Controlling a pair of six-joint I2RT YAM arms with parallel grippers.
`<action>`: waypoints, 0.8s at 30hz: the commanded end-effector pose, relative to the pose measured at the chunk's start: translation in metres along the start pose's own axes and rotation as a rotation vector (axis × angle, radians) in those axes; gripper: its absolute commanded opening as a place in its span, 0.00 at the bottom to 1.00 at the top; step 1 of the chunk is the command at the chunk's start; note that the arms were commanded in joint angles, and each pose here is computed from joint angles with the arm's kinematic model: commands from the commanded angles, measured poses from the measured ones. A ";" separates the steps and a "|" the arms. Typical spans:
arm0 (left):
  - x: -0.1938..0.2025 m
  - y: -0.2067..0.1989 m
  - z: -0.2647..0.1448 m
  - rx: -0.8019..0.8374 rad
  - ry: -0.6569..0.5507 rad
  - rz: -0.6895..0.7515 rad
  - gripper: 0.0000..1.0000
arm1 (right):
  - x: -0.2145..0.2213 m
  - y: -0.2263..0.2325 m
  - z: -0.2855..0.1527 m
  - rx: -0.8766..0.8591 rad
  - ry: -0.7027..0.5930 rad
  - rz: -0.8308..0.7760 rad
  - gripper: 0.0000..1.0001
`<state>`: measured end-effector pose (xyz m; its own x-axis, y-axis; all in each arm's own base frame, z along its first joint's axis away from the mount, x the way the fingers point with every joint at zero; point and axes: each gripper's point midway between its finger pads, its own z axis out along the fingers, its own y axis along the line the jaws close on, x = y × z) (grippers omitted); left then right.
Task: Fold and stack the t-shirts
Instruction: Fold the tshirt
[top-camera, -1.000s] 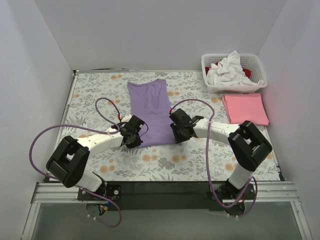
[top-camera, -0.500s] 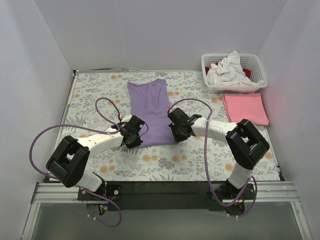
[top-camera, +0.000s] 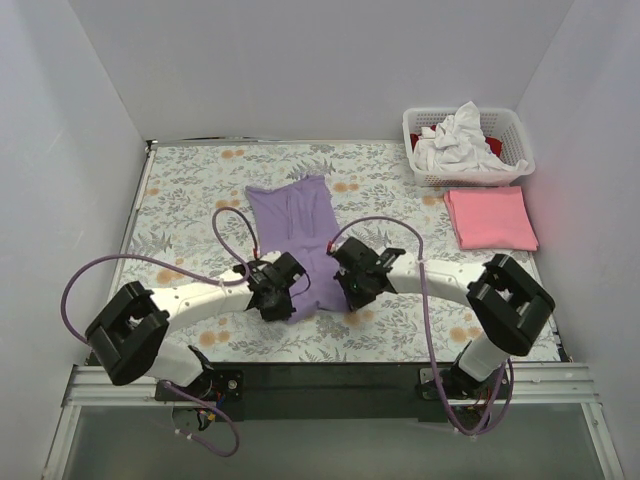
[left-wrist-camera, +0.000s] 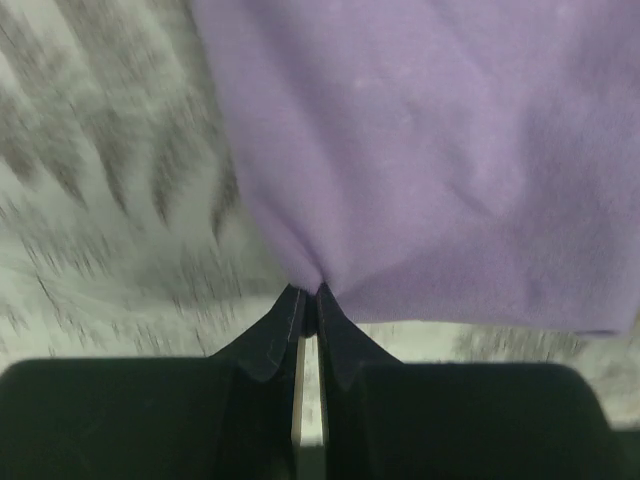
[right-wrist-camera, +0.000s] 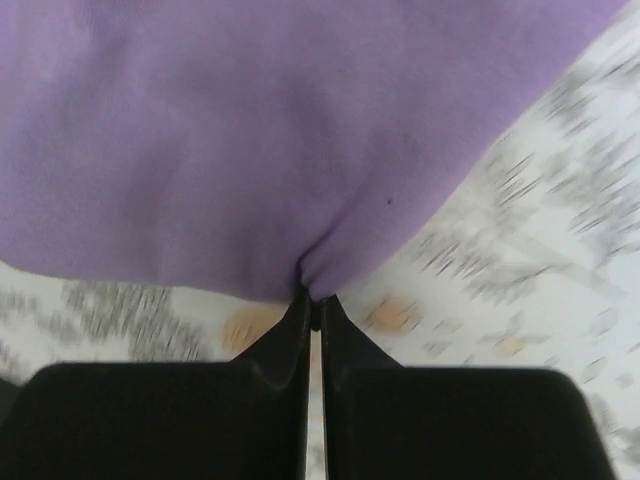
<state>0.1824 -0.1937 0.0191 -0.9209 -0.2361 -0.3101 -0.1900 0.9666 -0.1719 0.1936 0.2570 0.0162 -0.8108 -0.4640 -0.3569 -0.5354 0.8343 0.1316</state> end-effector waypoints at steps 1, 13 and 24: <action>0.071 0.014 -0.040 -0.034 0.182 0.032 0.00 | 0.154 0.011 -0.040 -0.035 0.511 -0.043 0.01; 0.138 0.026 -0.127 0.011 0.318 0.030 0.00 | 0.175 0.041 -0.133 -0.152 0.497 -0.103 0.01; 0.001 -0.018 -0.128 0.138 -0.012 -0.049 0.00 | 0.055 0.025 -0.146 -0.109 0.251 -0.088 0.01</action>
<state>0.1060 -0.2033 0.1262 -0.9354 -0.2847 -0.2095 -0.2175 0.9307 -0.2940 0.0815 0.2122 0.1220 -0.8063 -0.5828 -0.1015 -0.5875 0.7689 0.2522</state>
